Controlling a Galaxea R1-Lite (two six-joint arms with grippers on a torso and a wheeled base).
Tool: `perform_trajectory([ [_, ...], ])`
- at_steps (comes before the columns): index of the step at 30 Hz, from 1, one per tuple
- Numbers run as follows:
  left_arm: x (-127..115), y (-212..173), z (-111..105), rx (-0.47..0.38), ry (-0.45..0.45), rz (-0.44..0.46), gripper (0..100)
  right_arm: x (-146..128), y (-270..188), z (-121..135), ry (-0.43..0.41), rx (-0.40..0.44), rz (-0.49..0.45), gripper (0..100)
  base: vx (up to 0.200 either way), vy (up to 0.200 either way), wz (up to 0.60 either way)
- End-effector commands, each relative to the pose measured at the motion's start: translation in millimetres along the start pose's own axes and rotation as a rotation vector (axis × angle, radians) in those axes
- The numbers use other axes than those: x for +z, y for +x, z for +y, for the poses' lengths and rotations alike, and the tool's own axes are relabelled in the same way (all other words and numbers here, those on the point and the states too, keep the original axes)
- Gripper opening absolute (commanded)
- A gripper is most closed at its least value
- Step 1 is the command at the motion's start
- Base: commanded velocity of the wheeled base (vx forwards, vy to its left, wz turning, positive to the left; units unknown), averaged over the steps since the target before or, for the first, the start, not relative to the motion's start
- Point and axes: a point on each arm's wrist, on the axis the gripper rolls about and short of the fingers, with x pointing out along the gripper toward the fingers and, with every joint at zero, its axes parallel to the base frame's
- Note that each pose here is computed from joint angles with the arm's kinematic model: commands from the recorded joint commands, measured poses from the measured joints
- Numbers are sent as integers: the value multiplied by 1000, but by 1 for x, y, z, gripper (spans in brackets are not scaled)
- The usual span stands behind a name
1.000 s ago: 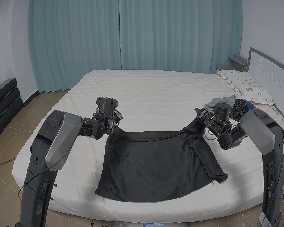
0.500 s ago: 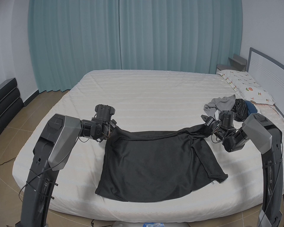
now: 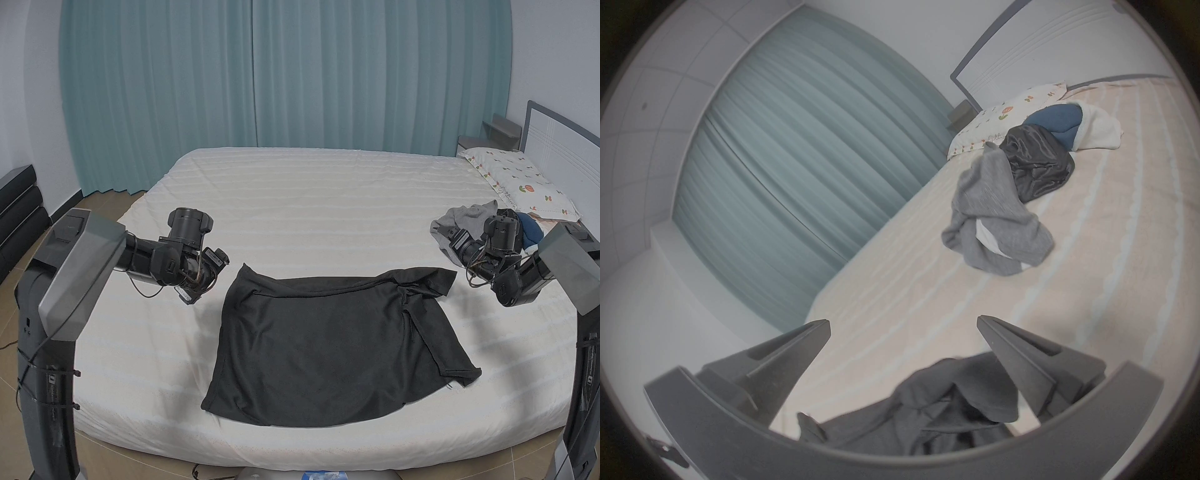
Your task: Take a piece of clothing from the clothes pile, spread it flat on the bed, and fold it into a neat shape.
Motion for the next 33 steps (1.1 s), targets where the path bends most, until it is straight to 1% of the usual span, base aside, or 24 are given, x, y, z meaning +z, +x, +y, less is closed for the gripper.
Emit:
perform_trajectory([
  [1,5,-60,4,-77,-12,-1,100,40,-17,35,89,114,-106,100,0,0,0],
  [5,2,-76,19,-88,-25,2,100,49,-26,41,73,112,-131,100,0,0,0],
  [7,1,-92,24,-135,-91,14,100,47,-30,40,12,69,-134,100,0,0,0],
  [8,1,-95,25,-146,-104,19,100,46,-30,40,-4,63,-137,100,0,0,0],
  [9,1,-104,29,-178,-139,33,100,42,-32,39,-35,51,-134,100,0,0,0],
  [11,0,-108,33,-187,-147,40,100,40,-35,38,-39,47,-125,100,0,0,0],
  [12,-4,-115,41,-198,-154,38,100,35,-44,36,-52,31,-92,100,0,0,0],
  [13,-4,-115,41,-198,-154,38,100,35,-44,36,-52,31,-92,100,0,0,0],
  [14,-10,-116,50,-190,-155,43,100,27,-48,34,-82,25,-55,100,0,0,0],
  [15,-10,-116,50,-190,-155,43,100,27,-48,34,-82,25,-55,100,0,0,0],
  [16,-16,-116,59,-175,-153,52,100,15,-51,33,-141,17,-11,100,0,0,0],
  [19,-22,-112,68,-167,-159,57,100,-9,-52,34,-220,-3,58,100,0,0,0],
  [20,-22,-112,68,-167,-159,57,100,-9,-52,34,-220,-3,58,100,0,0,0],
  [23,-28,-111,74,-176,-192,62,100,-39,-54,43,-261,-21,178,100,0,0,0],
  [26,-32,-110,75,-194,-232,67,100,-61,-49,44,-280,-64,253,100,0,0,0],
  [27,-32,-110,75,-194,-232,67,100,-61,-49,44,-280,-64,253,100,0,0,0],
  [28,-39,-105,77,-204,-237,89,100,-72,-42,43,-291,-91,282,100,0,0,0],
  [33,-45,-97,84,-205,-239,96,100,-96,-26,29,-323,-165,333,100,0,0,0],
])
